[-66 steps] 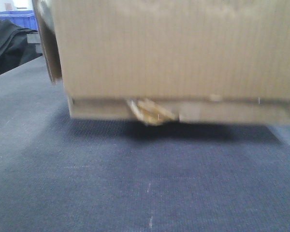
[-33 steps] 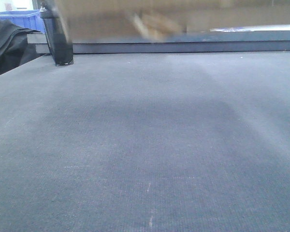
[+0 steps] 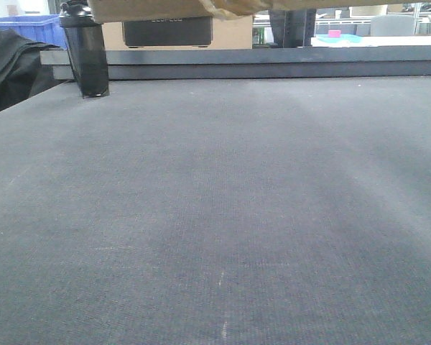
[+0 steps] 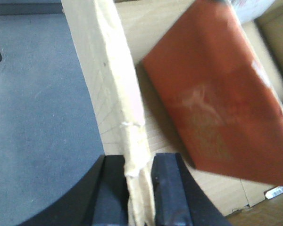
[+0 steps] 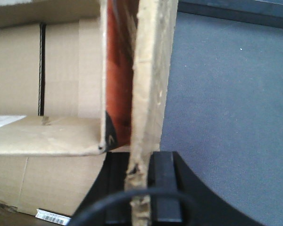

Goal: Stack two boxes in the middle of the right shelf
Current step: 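Lift the stacked boxes upward with both grippers, then carry the lifted boxes with both grippers while driving to the shelf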

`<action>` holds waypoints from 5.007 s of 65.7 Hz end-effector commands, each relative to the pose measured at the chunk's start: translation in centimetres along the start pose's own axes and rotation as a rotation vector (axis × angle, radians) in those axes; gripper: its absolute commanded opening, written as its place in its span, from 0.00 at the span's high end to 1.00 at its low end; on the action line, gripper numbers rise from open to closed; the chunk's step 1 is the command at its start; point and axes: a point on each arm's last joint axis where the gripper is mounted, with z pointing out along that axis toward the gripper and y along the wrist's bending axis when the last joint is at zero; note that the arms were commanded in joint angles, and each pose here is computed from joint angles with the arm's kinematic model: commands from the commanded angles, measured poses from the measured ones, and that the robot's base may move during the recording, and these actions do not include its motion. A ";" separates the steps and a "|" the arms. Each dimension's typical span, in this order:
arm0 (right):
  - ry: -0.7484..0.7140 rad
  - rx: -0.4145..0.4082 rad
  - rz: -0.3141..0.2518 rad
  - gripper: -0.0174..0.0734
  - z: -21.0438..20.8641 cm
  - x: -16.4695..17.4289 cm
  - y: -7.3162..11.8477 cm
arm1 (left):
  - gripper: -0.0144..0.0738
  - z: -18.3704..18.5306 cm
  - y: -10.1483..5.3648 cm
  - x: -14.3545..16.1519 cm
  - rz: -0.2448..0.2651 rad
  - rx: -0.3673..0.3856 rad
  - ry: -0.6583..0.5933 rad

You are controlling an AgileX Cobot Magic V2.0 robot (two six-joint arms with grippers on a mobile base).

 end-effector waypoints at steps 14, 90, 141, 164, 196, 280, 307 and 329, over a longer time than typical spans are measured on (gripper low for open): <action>-0.071 0.037 -0.018 0.97 -0.9 -0.6 -0.3 | 0.96 -1.1 0.0 -1.2 0.013 0.012 -0.127; -0.064 0.037 -0.015 0.97 -0.3 -0.7 -0.4 | 0.96 -1.1 0.0 -1.2 0.016 0.008 -0.134; -0.064 0.039 -0.012 0.97 0.5 -0.8 -0.6 | 0.96 -1.1 0.0 -1.2 0.016 0.008 -0.134; -0.064 0.039 -0.012 0.97 0.5 -0.8 -0.6 | 0.96 -1.1 0.0 -1.2 0.016 0.008 -0.134; -0.064 0.039 -0.012 0.97 0.5 -0.8 -0.6 | 0.96 -1.1 0.0 -1.2 0.016 0.008 -0.134; -0.064 0.039 -0.012 0.97 0.5 -0.8 -0.6 | 0.96 -1.1 0.0 -1.2 0.016 0.008 -0.134; -0.064 0.039 -0.012 0.97 0.5 -0.8 -0.6 | 0.96 -1.1 0.0 -1.2 0.016 0.008 -0.134; -0.064 0.039 -0.012 0.97 0.5 -0.8 -0.6 | 0.96 -1.1 0.0 -1.2 0.016 0.008 -0.134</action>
